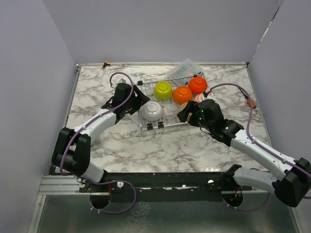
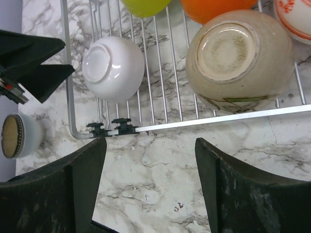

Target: Load the bowls into the dish rack

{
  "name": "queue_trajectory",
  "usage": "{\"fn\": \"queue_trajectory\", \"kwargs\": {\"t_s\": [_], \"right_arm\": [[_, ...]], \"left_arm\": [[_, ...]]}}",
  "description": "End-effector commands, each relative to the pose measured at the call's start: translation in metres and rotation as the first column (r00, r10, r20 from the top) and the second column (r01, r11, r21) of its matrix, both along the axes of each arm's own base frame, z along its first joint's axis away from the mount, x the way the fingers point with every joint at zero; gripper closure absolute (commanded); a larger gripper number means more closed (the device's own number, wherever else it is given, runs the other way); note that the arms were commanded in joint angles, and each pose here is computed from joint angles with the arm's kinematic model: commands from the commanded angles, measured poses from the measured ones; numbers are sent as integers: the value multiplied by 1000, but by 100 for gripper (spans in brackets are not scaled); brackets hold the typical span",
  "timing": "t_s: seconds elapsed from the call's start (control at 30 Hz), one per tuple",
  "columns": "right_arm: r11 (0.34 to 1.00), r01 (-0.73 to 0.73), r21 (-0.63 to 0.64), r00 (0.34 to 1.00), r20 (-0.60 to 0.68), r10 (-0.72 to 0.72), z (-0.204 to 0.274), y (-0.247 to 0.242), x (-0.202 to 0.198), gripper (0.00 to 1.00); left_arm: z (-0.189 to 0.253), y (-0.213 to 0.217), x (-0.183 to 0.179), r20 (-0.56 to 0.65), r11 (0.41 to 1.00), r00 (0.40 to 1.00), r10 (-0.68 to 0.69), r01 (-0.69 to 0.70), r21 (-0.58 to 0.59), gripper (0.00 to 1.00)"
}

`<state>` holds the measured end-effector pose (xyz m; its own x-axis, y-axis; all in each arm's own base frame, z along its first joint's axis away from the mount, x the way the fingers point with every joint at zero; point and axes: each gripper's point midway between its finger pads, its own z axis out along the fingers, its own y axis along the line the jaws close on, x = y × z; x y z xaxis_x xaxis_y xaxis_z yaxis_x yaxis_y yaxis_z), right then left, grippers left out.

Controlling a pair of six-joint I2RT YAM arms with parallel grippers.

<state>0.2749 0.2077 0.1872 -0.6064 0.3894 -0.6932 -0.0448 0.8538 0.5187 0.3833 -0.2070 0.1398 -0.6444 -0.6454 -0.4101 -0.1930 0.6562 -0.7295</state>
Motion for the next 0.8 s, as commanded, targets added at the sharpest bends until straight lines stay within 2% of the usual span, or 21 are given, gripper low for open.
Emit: {"fn": "queue_trajectory", "kwargs": {"t_s": [0.0,0.1,0.23,0.37,0.47,0.77], "right_arm": [[976,-218,-23,975,49,219,9,33,0,22],[958,-286,-39,957,46,287,8,48,6,21],[943,-323,-76,944,47,327,7,70,22,17],[927,-331,-174,939,37,342,2,94,42,14],[902,-330,-277,940,-7,342,-13,111,56,14],[826,-336,-453,937,-75,341,-49,146,82,14]], "left_arm": [[19,29,-5,44,980,999,0,-8,199,22],[38,45,-7,86,958,996,2,-27,285,16],[63,79,-18,140,908,988,59,-112,404,1],[78,117,-39,184,841,972,145,-219,495,1],[90,138,-56,229,812,951,206,-297,502,1],[115,167,-95,351,794,897,270,-413,445,1]]}}
